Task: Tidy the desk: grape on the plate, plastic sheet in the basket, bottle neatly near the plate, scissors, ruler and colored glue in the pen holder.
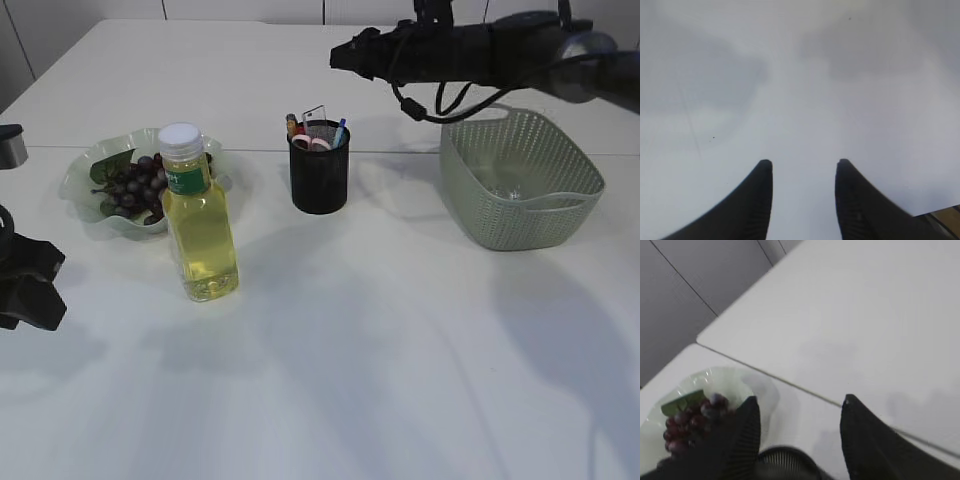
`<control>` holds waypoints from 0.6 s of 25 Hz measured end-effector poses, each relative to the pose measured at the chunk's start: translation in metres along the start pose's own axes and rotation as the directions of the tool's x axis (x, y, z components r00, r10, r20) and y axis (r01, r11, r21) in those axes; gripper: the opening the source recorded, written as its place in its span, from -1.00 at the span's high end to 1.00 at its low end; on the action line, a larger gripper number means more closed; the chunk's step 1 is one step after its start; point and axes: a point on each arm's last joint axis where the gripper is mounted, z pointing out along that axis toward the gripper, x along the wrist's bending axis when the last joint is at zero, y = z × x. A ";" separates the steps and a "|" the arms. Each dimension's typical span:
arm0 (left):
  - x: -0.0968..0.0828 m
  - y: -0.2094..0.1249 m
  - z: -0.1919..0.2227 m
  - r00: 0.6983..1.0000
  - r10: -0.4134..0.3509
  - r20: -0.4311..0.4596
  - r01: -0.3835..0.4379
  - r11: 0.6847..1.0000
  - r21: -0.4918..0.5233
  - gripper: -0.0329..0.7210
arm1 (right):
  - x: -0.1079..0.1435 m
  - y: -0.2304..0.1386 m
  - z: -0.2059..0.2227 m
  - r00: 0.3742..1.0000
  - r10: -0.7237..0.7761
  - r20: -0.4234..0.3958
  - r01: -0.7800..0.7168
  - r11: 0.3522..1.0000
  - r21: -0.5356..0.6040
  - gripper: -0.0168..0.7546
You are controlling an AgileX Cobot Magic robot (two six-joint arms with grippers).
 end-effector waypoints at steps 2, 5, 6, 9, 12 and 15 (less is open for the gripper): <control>0.000 0.000 0.000 1.000 0.000 0.000 0.000 1.000 0.000 0.10 | 0.009 0.010 -0.013 0.998 0.027 0.062 -0.035 0.992 0.119 -0.11; 0.000 0.000 0.000 1.000 0.000 0.000 0.000 1.000 0.002 0.10 | 0.020 0.021 -0.040 0.978 0.016 0.207 -0.085 0.941 0.328 0.03; 0.000 0.000 0.000 1.000 0.000 0.000 0.000 1.000 0.002 0.10 | 0.024 0.027 -0.052 0.966 -0.008 0.260 -0.096 0.917 0.387 0.07; 0.001 0.000 0.000 1.000 0.011 -0.013 -0.011 1.000 0.002 0.10 | 0.040 0.048 -0.089 0.921 -0.065 0.383 -0.138 0.867 0.478 0.14; 0.003 0.000 0.000 0.999 0.024 -0.028 -0.024 1.000 -0.004 0.10 | 0.058 0.066 -0.117 0.891 -0.085 0.447 -0.164 0.856 0.491 0.15; 0.003 0.001 0.000 0.999 0.028 -0.033 -0.029 1.000 -0.010 0.10 | 0.073 0.078 -0.144 0.854 -0.106 0.510 -0.190 0.848 0.495 0.15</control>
